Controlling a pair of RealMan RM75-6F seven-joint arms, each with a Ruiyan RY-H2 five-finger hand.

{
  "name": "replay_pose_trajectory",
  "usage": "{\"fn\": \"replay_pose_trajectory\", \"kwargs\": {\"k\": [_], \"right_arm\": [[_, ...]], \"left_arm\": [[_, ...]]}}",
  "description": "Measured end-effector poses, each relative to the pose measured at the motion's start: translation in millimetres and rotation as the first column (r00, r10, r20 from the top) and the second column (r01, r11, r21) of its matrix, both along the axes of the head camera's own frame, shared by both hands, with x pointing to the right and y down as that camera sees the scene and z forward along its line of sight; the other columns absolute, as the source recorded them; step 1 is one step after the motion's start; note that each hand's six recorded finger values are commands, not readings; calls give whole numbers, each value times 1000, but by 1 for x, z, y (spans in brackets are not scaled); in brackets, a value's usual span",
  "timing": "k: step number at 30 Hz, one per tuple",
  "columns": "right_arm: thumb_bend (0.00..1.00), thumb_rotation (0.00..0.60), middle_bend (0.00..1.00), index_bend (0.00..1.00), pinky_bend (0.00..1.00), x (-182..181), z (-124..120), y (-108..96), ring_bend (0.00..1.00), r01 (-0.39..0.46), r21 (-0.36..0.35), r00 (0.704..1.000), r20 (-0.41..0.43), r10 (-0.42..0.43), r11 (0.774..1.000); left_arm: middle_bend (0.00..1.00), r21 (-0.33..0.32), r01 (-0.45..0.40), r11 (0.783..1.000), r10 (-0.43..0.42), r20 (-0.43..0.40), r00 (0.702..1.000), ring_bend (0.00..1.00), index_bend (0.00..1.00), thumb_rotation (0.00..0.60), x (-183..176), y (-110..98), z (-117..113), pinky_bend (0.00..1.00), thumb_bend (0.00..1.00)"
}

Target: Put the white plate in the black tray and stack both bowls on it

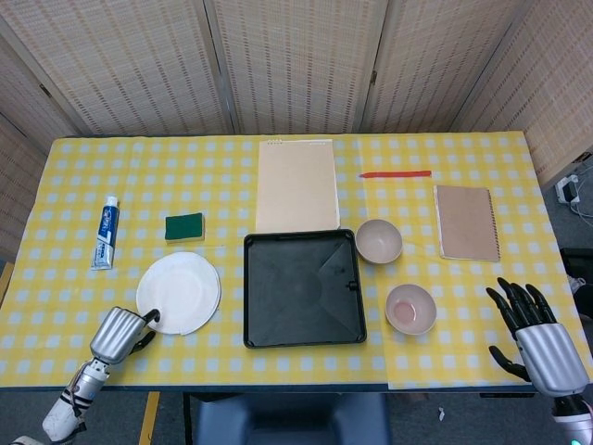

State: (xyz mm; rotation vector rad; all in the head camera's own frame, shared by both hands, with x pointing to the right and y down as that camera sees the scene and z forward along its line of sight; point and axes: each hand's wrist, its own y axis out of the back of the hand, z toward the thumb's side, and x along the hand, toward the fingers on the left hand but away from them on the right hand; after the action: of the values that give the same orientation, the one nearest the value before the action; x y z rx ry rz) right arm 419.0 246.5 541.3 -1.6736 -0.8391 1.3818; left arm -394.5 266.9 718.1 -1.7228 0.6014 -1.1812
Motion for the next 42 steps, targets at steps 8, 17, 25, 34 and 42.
{"fn": "replay_pose_trajectory", "kwargs": {"k": [8,17,25,34,42], "right_arm": [[294,600,0,0,0,0,1,-1,0,0,-1,1000,1,0,1000],[294,600,0,0,0,2,3,-2,0,-6,-4,1000,-8,6,1000],[294,600,0,0,0,2,5,-2,0,-8,-8,1000,-14,8,1000],[294,600,0,0,0,2,5,-2,0,-5,-8,1000,-18,5,1000],[295,600,0,0,0,0,8,-1,0,4,-17,1000,-23,-5,1000]], "left_arm": [[1000,6,5,1000,-5,-2,1000,966,518,600,5,-4,3,1000,320],[1000,19,22,1000,-22,-29,999,972,557,600,16,-5,7,1000,320],[1000,42,39,998,-36,-70,997,990,642,600,28,-7,8,1000,373],[1000,56,21,998,-16,-95,995,991,649,600,33,-6,6,1000,442],[1000,137,34,990,-13,-148,989,992,652,600,34,-12,-11,1000,463]]}}
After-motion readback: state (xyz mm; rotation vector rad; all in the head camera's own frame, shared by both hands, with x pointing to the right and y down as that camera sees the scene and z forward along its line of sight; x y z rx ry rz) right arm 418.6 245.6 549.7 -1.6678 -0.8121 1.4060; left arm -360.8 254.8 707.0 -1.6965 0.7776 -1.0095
